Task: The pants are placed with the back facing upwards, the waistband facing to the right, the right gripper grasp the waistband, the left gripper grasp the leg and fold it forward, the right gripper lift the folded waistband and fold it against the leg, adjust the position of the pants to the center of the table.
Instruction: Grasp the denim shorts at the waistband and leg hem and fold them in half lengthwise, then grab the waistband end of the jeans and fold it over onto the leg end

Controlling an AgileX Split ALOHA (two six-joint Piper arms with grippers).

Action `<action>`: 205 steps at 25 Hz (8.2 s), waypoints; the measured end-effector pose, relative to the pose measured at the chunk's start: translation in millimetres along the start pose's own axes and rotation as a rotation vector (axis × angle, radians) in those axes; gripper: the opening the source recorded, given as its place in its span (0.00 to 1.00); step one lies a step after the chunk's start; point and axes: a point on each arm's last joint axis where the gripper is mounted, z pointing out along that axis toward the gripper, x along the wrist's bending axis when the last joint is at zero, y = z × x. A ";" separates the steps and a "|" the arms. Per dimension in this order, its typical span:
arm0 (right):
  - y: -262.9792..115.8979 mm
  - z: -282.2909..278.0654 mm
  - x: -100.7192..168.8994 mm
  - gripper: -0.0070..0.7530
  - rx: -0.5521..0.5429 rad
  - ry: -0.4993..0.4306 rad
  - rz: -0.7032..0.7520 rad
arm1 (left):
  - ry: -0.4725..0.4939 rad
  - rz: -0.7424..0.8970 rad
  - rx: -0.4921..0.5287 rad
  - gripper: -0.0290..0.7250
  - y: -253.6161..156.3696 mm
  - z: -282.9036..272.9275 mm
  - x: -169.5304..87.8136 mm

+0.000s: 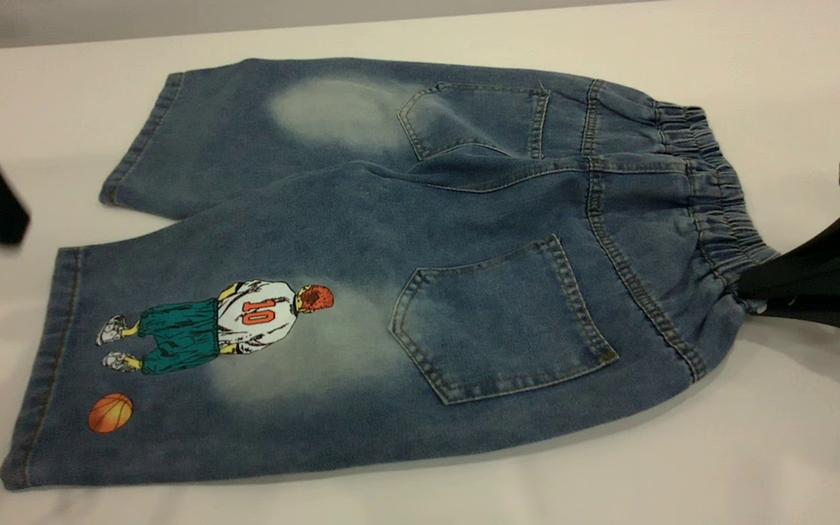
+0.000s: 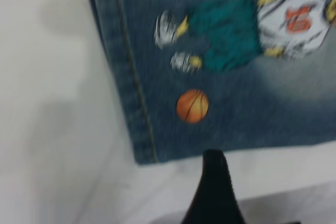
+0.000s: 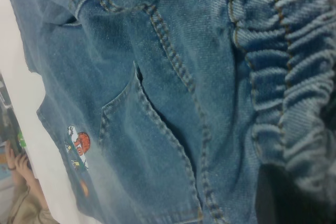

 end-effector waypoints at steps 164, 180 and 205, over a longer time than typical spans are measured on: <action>160.4 12.9 104.9 0.15 -0.266 -0.008 -0.525 | 0.102 0.349 -0.455 0.15 208.8 107.8 1.8; 164.6 10.2 111.9 0.75 -0.287 0.016 -0.503 | 0.109 0.371 -0.457 0.16 208.8 107.8 1.9; 155.5 9.9 95.2 0.75 -0.139 -0.044 -0.304 | 0.071 0.374 -0.518 0.79 209.7 52.0 -11.6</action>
